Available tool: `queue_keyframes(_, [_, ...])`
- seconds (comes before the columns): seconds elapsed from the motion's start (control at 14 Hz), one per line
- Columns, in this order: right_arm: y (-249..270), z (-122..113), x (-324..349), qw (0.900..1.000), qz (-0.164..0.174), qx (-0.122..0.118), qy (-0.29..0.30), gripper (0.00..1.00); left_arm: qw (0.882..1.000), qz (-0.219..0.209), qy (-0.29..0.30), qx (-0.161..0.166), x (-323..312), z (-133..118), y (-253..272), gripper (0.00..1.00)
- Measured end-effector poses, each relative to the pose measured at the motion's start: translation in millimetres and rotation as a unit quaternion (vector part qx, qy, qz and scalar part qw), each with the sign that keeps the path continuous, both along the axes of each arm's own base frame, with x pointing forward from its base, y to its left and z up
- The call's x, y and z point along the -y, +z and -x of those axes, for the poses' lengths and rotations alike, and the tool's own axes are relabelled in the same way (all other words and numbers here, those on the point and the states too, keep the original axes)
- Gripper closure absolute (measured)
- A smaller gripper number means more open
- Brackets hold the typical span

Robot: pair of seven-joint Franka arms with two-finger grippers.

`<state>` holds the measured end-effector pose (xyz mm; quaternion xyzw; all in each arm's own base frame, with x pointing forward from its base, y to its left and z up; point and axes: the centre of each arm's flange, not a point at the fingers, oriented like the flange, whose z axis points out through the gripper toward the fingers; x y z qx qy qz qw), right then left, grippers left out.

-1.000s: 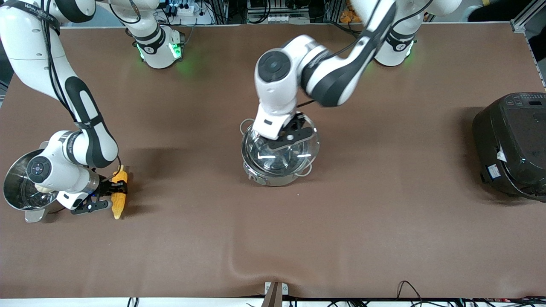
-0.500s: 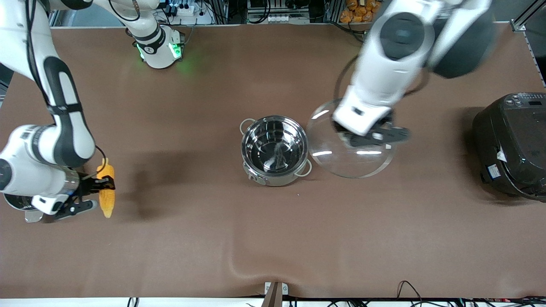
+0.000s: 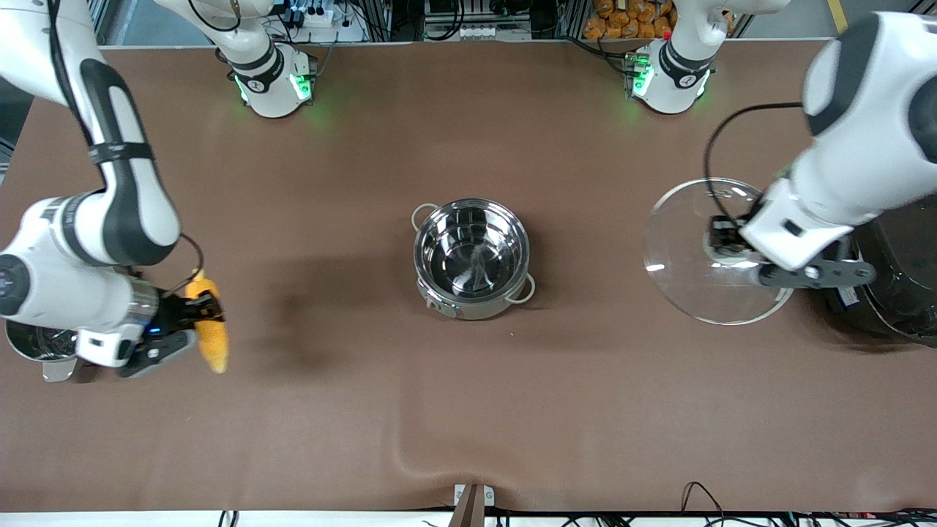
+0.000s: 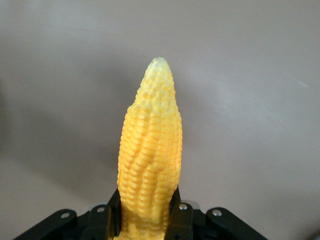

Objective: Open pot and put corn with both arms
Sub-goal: 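Lift the lid aside with the left gripper while the right gripper lifts the corn, then lower the corn into the open pot and open the right gripper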

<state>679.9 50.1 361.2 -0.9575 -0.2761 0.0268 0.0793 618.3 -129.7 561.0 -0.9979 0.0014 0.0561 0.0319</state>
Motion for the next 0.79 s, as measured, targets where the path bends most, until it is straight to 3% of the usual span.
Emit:
queue_keyframes(0.43, [37.7,21.7,-137.7,0.989,-0.055,0.018,0.135,0.63,0.999,-0.004,0.029,-0.046,-38.8,-0.3,-45.4,0.50])
queue_keyframes(0.64, [41.0,48.5,-215.9,0.979,-0.061,0.020,0.193,0.63,0.999,0.000,0.037,-0.036,-50.4,1.0,-75.4,0.50])
queue_keyframes(0.79, [42.1,73.0,-270.9,0.978,-0.055,0.018,0.200,0.63,0.999,0.003,0.040,-0.021,-57.2,11.0,-103.6,0.50])
